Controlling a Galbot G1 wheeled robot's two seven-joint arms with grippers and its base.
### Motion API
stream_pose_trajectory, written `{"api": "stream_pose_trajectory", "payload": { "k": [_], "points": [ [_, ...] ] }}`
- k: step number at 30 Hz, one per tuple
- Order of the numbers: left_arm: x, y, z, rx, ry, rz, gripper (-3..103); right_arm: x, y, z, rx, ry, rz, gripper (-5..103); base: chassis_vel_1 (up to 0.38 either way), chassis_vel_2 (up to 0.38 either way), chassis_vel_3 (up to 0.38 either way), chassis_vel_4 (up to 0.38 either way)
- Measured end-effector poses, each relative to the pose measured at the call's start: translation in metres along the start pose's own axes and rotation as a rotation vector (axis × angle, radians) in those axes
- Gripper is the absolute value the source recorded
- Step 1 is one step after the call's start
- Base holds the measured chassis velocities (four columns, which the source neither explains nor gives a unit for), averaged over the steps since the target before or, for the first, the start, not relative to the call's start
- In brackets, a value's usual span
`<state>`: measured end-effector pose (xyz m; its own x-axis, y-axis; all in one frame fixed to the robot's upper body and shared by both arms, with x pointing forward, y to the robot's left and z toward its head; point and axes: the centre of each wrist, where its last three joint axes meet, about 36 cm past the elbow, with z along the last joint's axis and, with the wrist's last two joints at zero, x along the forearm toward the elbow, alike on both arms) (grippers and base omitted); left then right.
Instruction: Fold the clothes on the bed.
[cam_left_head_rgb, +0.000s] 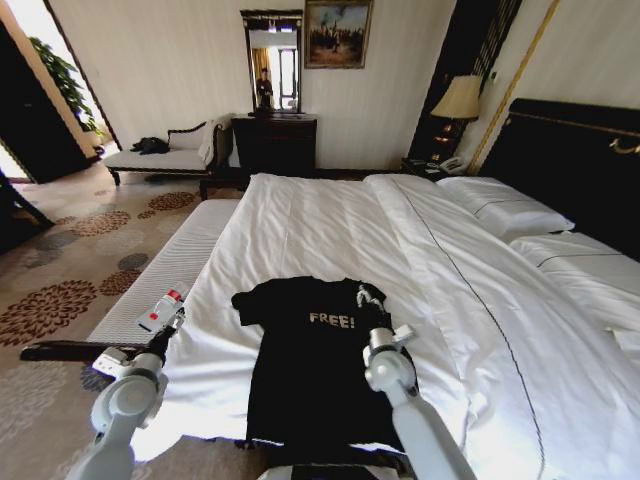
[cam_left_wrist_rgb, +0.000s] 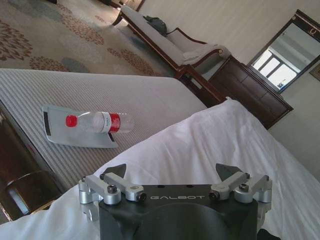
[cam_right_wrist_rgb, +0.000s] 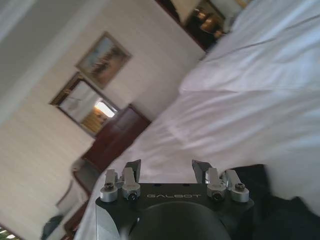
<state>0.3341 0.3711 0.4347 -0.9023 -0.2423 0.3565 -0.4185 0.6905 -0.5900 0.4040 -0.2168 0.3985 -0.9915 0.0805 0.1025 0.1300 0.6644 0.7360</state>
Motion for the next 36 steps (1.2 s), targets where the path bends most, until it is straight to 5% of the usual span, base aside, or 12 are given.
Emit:
{"api": "stream_pose_trajectory", "payload": {
  "k": [3, 6, 13, 26, 36],
  "points": [
    [-0.001, -0.001, 0.001, 0.000, 0.002, 0.001, 100, -0.004, -0.008, -0.006, -0.016, 0.020, 0.062, 60, 0.000, 0.000, 0.000, 0.000],
    [-0.001, -0.002, 0.002, 0.000, 0.005, 0.004, 100, -0.013, -0.032, -0.010, -0.015, 0.062, 0.192, 81, 0.000, 0.000, 0.000, 0.000],
    [-0.002, -0.001, 0.000, -0.006, 0.003, 0.003, 100, -0.017, -0.048, -0.009, 0.009, 0.063, 0.256, 99, 0.000, 0.000, 0.000, 0.000],
    [-0.001, -0.001, 0.002, 0.002, 0.005, -0.001, 100, 0.011, -0.033, 0.015, -0.001, 0.124, 0.222, 100, 0.000, 0.000, 0.000, 0.000],
    [-0.002, 0.002, 0.002, 0.003, -0.001, -0.011, 100, 0.075, -0.004, 0.029, -0.010, 0.221, 0.150, 100, 0.000, 0.000, 0.000, 0.000]
  ]
}}
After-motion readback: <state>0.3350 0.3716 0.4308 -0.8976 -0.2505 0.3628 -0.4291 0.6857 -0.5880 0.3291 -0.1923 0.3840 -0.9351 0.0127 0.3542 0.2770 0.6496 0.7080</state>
